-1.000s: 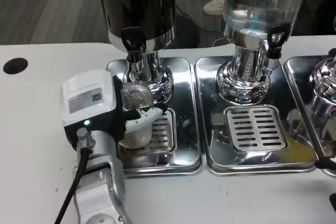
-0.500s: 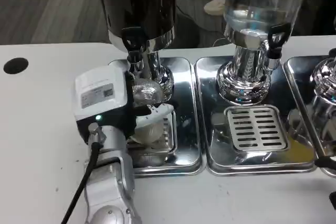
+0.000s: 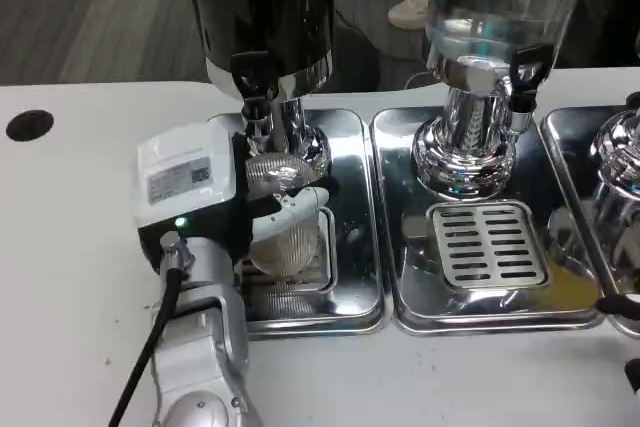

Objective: Grasp the cup under the faucet to collect the drink, then remove the cup.

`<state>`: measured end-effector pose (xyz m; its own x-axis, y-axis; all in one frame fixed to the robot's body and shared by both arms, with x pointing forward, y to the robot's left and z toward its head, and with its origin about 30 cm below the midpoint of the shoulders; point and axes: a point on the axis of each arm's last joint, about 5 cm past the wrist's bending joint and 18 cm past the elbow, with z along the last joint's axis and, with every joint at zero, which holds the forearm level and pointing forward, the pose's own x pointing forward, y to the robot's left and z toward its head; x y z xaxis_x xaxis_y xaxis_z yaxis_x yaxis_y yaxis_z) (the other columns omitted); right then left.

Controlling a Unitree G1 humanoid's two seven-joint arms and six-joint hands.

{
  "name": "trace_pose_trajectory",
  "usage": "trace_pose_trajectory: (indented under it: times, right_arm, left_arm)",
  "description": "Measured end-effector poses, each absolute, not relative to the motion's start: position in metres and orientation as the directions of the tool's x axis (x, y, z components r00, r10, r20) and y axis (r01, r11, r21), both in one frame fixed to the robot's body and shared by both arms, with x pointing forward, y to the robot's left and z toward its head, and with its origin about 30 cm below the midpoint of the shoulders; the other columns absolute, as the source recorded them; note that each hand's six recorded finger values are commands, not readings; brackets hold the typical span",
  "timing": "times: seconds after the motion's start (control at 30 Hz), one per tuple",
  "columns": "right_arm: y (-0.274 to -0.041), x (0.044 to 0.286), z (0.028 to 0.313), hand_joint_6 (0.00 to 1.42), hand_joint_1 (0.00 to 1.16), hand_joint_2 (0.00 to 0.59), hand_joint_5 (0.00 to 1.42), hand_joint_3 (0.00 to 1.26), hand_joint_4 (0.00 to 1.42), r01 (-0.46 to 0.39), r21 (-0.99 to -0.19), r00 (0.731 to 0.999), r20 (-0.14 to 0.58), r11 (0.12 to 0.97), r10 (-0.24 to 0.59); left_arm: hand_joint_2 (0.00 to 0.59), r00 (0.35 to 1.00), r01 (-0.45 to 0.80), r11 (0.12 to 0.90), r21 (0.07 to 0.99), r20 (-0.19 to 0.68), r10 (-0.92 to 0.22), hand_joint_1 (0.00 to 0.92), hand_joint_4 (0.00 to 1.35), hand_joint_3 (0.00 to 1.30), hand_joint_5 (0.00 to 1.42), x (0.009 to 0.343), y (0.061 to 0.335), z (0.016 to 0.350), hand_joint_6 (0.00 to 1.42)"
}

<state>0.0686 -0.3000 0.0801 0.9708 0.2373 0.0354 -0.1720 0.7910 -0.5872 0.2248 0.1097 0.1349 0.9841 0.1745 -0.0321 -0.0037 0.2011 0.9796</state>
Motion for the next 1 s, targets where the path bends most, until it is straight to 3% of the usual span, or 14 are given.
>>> trace_pose_trajectory:
  times: [0.4, 0.87, 1.0]
  right_arm:
    - [-0.298, 0.070, 0.079, 0.12, 0.51, 0.400, 0.19, 0.32, 0.21, -0.177, -0.580, 0.969, 0.037, 0.795, 0.243]
    - [-0.293, 0.072, 0.076, 0.12, 0.52, 0.400, 0.19, 0.31, 0.21, -0.185, -0.568, 0.968, 0.034, 0.802, 0.248]
    - [-0.292, 0.073, 0.077, 0.12, 0.52, 0.400, 0.19, 0.31, 0.21, -0.186, -0.569, 0.967, 0.037, 0.801, 0.251]
  left_arm:
    - [0.029, 0.988, -0.040, 0.240, 0.970, 0.002, 0.156, 0.051, 0.43, 0.35, 0.73, 0.212, 0.117, 0.152, 0.95]
    - [0.050, 0.976, -0.198, 0.330, 0.923, 0.156, 0.149, 0.074, 0.53, 0.51, 0.79, 0.159, 0.143, 0.184, 0.97]
    - [0.057, 0.973, -0.226, 0.375, 0.899, 0.187, 0.139, 0.091, 0.35, 0.39, 0.78, 0.152, 0.146, 0.189, 0.98]
